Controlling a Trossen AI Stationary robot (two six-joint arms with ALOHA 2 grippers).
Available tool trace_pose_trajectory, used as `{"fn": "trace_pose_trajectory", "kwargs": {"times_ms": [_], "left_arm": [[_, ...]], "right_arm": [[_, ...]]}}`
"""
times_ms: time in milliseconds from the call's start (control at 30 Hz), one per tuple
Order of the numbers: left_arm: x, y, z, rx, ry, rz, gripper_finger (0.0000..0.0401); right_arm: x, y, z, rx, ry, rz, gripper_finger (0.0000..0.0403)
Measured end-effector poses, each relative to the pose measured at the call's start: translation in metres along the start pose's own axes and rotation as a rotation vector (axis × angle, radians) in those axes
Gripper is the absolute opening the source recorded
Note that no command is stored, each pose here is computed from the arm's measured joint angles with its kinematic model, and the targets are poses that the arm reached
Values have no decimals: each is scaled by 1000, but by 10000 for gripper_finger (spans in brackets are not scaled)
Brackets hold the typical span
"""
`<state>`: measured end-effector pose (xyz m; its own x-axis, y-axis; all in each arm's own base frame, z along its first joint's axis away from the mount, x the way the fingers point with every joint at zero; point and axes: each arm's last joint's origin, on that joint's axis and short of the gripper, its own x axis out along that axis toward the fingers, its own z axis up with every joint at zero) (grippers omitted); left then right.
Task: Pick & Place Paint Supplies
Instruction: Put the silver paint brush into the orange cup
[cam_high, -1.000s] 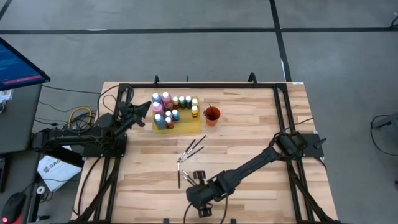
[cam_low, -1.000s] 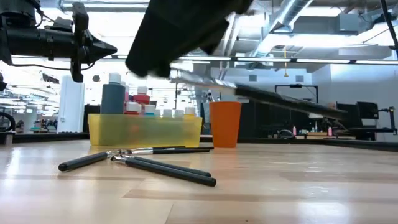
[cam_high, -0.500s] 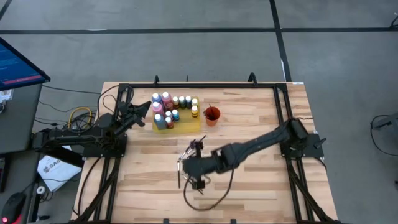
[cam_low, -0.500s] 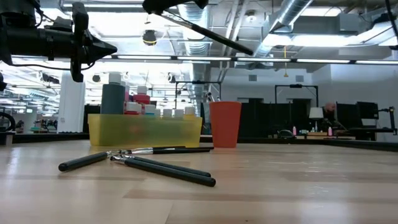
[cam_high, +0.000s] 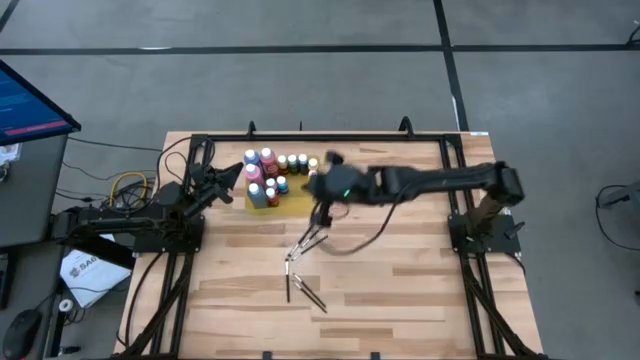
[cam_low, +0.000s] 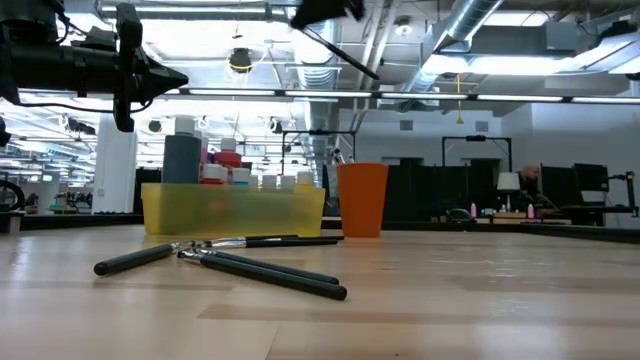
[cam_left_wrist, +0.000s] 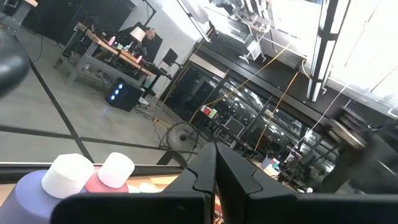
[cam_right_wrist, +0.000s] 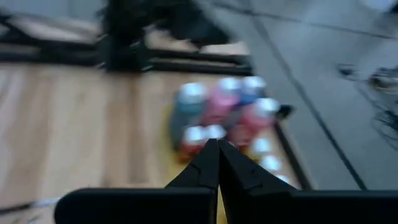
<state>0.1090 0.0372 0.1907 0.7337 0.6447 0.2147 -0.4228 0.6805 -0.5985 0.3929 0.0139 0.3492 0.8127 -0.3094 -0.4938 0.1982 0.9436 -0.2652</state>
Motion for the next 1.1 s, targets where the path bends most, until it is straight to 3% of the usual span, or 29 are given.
{"fn": "trace_pose_trajectory", "kwargs": {"times_ms": [167,333,533,767,1100], "left_arm": [[0,0,0,0,-1,0,1],[0,0,0,-1,-1,0,1],[0,0,0,-1,-1,0,1],[0,0,0,-1,-2,-1,1],[0,0,0,-1,-2,-1,1]], "right_arm": [[-8,-41,-28,89,-133,-94,0],[4,-58,-67,175,-255,-155,0],[22,-65,-104,242,-365,-195,0],[40,-65,-137,265,-375,-218,0],[48,-66,-153,290,-345,-228,14]]}}
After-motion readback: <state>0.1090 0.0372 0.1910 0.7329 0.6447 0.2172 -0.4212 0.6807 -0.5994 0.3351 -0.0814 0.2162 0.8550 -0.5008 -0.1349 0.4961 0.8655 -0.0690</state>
